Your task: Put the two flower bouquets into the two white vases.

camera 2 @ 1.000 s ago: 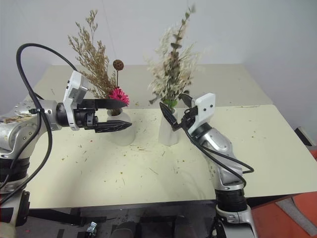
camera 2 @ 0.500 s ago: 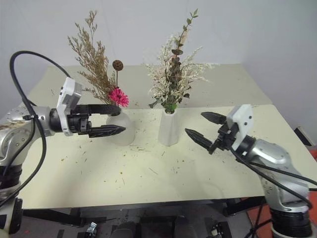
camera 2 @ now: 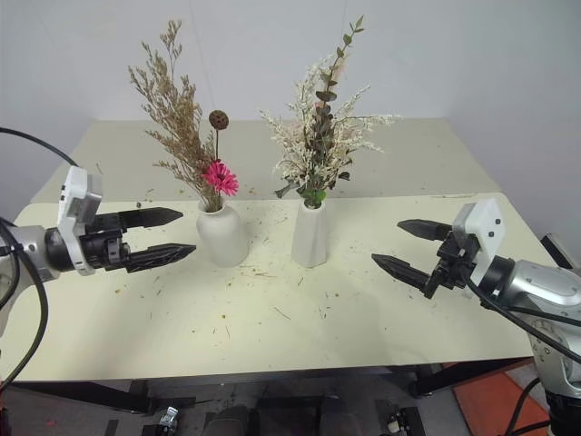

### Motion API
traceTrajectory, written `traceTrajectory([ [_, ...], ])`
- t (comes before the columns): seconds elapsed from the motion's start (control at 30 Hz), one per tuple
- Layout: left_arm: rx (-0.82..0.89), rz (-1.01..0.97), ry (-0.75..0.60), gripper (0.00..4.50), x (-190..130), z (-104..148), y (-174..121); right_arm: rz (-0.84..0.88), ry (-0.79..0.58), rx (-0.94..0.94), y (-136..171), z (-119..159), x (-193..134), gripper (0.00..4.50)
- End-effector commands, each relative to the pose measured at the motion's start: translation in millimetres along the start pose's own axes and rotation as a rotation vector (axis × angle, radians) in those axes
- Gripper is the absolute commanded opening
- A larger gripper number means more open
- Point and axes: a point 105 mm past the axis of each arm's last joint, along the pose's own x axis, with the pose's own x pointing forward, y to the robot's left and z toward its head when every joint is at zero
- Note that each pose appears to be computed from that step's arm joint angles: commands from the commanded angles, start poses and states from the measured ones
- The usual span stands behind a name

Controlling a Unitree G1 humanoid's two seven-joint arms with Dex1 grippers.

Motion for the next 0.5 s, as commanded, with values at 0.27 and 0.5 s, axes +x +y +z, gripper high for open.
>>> traceTrajectory([
  [0.27, 0.058, 0.012, -0.046, 4.5, -13.7, 9.6, -11.2, -0.001, 0.0, -0.022, -3.1, 10.3, -10.8, 4.47],
  [0.5, 0.056, 0.014, -0.044, 4.5, -14.5, 9.5, -12.1, 0.003, 0.003, -0.026, -3.3, 10.5, -11.4, 4.47],
])
